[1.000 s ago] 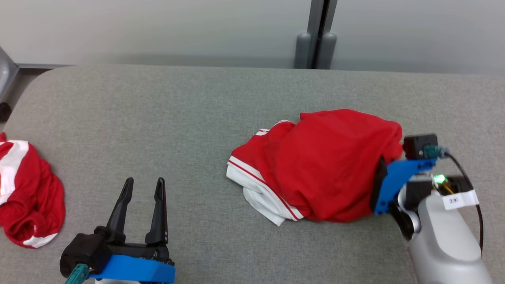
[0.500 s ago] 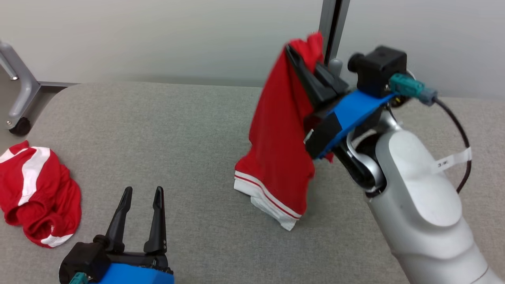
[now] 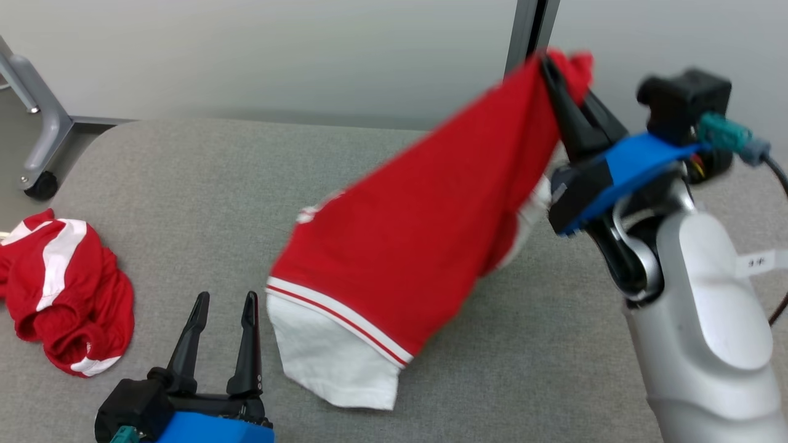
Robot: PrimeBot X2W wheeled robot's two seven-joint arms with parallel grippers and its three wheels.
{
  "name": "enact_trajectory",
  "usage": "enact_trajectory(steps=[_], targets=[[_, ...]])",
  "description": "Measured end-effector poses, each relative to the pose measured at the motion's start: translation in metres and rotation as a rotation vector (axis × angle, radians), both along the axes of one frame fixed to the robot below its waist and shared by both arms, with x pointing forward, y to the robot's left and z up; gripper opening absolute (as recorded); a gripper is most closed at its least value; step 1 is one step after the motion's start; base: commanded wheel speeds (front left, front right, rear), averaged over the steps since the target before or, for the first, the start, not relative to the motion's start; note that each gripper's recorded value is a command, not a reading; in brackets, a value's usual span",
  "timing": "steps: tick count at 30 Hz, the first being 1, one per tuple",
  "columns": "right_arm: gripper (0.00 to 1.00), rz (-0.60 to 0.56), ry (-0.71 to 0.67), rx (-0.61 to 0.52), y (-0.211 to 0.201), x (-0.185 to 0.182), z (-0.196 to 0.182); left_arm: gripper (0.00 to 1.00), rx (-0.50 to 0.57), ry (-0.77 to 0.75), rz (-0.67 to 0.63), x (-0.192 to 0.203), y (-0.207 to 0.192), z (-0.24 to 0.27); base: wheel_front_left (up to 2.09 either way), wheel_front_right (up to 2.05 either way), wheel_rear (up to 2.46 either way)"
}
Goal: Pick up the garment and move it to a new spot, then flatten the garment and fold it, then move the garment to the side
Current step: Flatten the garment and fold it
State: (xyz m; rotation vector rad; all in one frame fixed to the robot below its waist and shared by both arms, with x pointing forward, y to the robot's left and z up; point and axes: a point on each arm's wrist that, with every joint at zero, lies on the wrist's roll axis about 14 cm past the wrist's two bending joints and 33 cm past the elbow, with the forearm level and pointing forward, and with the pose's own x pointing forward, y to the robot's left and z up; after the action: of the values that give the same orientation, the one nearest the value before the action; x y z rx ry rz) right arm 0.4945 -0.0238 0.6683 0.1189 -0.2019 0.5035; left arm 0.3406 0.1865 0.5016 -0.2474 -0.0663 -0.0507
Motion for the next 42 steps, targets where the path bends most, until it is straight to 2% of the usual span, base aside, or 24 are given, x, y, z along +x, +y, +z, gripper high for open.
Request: enact_trajectory(steps=[5,9,10,11,14,23,33,42], targets=[[0.00,-0.200,0.234,-0.104,-0.063,0.018,-0.099,1.00,-0.006,0.009,-0.004,0.009,-0.002,-0.003,0.00,0.00,0.00],[0.00,-0.313,0.313,-0.153,-0.101,0.023,-0.140,1.00,-0.009,0.022,-0.004,0.013,-0.003,-0.007,0.00,0.00,0.00],[0.25,-0.328,0.326,-0.164,-0.106,0.023,-0.147,1.00,-0.009,0.018,-0.005,0.015,-0.003,-0.006,0.00,0.00,0.00],[1.00,-0.344,0.339,-0.162,-0.112,0.022,-0.153,1.00,-0.009,0.019,-0.008,0.017,-0.004,-0.006,0.00,0.00,0.00],[1.00,-0.361,0.346,-0.169,-0.118,0.021,-0.163,1.00,-0.011,0.027,-0.017,0.018,-0.007,-0.009,0.00,0.00,0.00],[1.00,-0.397,0.250,-0.131,-0.134,0.008,-0.146,1.00,-0.012,0.014,-0.050,0.024,-0.015,-0.006,0.00,0.00,0.00],[1.00,-0.459,0.265,-0.198,-0.166,-0.047,-0.160,1.00,-0.015,0.002,-0.074,0.028,-0.022,-0.002,0.00,0.00,0.00],[1.00,-0.419,0.228,-0.224,-0.152,-0.095,-0.170,1.00,-0.012,0.012,-0.097,0.024,-0.028,-0.006,0.00,0.00,0.00]])
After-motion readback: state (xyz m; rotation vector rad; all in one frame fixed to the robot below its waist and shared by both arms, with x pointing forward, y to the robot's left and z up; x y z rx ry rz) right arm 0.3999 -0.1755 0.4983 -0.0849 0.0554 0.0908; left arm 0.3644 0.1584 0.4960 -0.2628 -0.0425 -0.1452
